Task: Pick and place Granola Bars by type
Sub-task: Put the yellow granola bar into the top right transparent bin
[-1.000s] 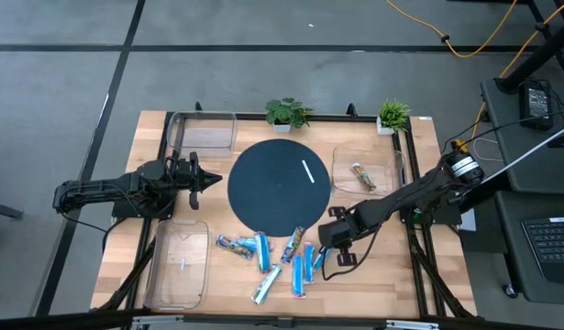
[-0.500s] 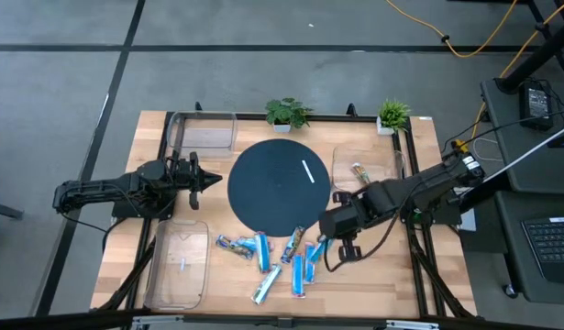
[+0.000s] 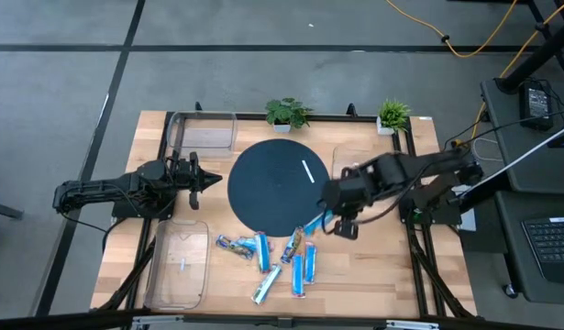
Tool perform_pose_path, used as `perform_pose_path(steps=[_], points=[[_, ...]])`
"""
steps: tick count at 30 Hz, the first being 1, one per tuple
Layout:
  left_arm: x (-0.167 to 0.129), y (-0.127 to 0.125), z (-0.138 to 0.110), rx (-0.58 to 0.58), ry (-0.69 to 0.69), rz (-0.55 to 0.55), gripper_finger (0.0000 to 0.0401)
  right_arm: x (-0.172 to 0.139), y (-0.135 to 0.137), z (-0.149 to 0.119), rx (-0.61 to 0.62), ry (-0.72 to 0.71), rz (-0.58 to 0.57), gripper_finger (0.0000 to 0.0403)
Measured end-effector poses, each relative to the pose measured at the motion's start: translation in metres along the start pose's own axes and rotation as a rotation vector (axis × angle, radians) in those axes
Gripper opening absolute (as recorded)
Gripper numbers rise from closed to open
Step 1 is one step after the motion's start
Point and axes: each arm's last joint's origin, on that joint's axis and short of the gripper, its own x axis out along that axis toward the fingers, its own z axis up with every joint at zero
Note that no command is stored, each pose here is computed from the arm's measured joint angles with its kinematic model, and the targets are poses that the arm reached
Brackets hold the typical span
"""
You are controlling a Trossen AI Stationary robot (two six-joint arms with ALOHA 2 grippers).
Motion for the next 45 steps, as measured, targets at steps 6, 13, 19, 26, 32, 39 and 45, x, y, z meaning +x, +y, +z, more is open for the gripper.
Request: perform_pose_path(steps=[6,13,19,26,32,39,45], points=[[0.0,0.0,0.0,0.0,0.0,0.0,0.0006,-0.058,-0.028,0.004,0.129,-0.146,-0.058,0.0005],[0.0,0.0,0.0,0.0,-0.001,0.001,0.0006,-0.108,-0.059,-0.01,0.233,-0.305,-0.03,0.0005],[0.0,0.0,0.0,0.0,-0.001,0.002,0.0006,-0.135,-0.088,-0.034,0.304,-0.415,-0.101,0.0005],[0.0,0.0,0.0,0.0,0.001,0.002,0.0006,-0.152,-0.12,-0.073,0.424,-0.49,-0.224,0.0006],[0.0,0.0,0.0,0.0,0.0,0.003,0.0006,-0.143,-0.131,-0.099,0.454,-0.456,-0.272,0.0006],[0.0,0.0,0.0,0.0,-0.001,0.011,0.0006,-0.103,-0.142,-0.111,0.435,-0.289,-0.301,0.0006],[0.0,0.001,0.001,-0.001,-0.01,0.039,0.0006,-0.079,-0.154,-0.114,0.417,-0.166,-0.267,0.0006]])
